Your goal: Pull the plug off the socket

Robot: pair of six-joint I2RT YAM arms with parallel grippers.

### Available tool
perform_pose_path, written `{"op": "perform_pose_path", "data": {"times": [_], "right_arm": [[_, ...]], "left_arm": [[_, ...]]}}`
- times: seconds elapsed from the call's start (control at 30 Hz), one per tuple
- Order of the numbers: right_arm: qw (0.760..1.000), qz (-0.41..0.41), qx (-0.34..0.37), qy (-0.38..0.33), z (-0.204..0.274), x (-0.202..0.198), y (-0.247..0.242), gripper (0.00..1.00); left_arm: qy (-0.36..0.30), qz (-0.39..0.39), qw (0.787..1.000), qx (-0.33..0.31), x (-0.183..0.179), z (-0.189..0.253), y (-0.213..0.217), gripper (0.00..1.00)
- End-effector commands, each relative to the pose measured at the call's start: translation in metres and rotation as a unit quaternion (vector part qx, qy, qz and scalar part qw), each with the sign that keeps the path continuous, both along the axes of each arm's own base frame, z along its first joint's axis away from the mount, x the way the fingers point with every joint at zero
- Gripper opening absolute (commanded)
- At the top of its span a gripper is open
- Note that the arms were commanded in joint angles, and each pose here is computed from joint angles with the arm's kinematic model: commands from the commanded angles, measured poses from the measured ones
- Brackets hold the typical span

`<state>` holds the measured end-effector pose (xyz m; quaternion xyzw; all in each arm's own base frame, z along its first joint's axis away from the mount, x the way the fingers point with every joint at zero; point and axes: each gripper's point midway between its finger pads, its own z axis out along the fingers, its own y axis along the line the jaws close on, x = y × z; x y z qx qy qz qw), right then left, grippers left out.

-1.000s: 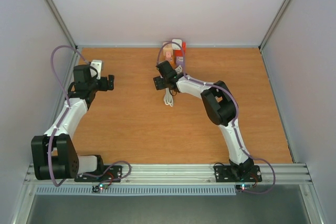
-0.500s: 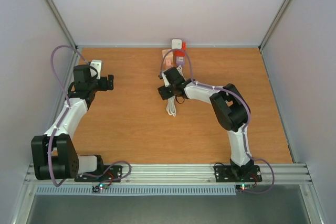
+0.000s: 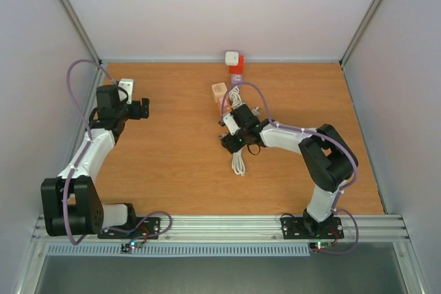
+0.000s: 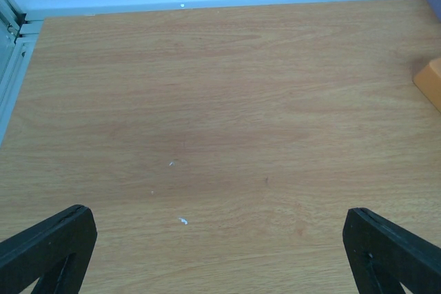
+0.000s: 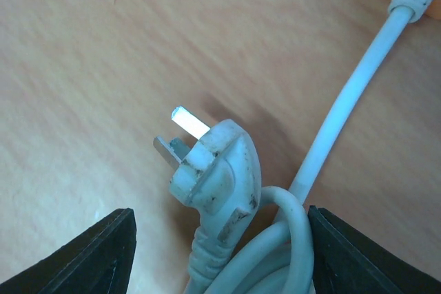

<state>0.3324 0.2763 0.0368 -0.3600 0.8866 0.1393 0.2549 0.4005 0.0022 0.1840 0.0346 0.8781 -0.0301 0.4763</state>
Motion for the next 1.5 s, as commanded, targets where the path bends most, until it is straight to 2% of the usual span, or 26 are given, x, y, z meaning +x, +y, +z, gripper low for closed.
{"op": "perform_pose_path", "data": {"times": [0.0, 0.23, 0.4, 0.73, 0.93, 1.17, 1.47], "right_arm": [[0.999, 0.028, -0.026, 0.034, -0.004, -0.031, -0.017, 0.68], [0.999, 0.001, 0.034, 0.025, 0.043, -0.016, -0.013, 0.69], [0.994, -0.078, 0.072, 0.014, 0.063, 0.027, -0.014, 0.67], [0.987, -0.145, 0.069, 0.020, 0.041, 0.075, -0.003, 0.56], [0.986, -0.158, 0.056, 0.024, 0.021, 0.080, -0.005, 0.54], [0.985, -0.161, 0.049, 0.034, -0.008, 0.075, -0.008, 0.46], [0.988, -0.144, 0.049, 0.031, -0.023, 0.065, -0.011, 0.37]], "left_arm": [[-0.025, -0.003, 1.000, -0.002, 0.007, 0.012, -0.002, 1.00], [-0.029, -0.011, 1.000, -0.008, 0.006, 0.017, -0.006, 1.00], [-0.032, -0.005, 0.999, -0.005, 0.004, 0.020, -0.004, 1.00], [-0.038, 0.003, 0.999, 0.000, -0.002, 0.028, -0.001, 1.00], [-0.040, 0.003, 0.999, -0.002, -0.004, 0.030, -0.001, 1.00], [-0.038, 0.004, 0.999, -0.005, -0.003, 0.030, -0.001, 1.00], [-0.038, 0.007, 0.999, -0.004, -0.003, 0.031, 0.000, 1.00]]}}
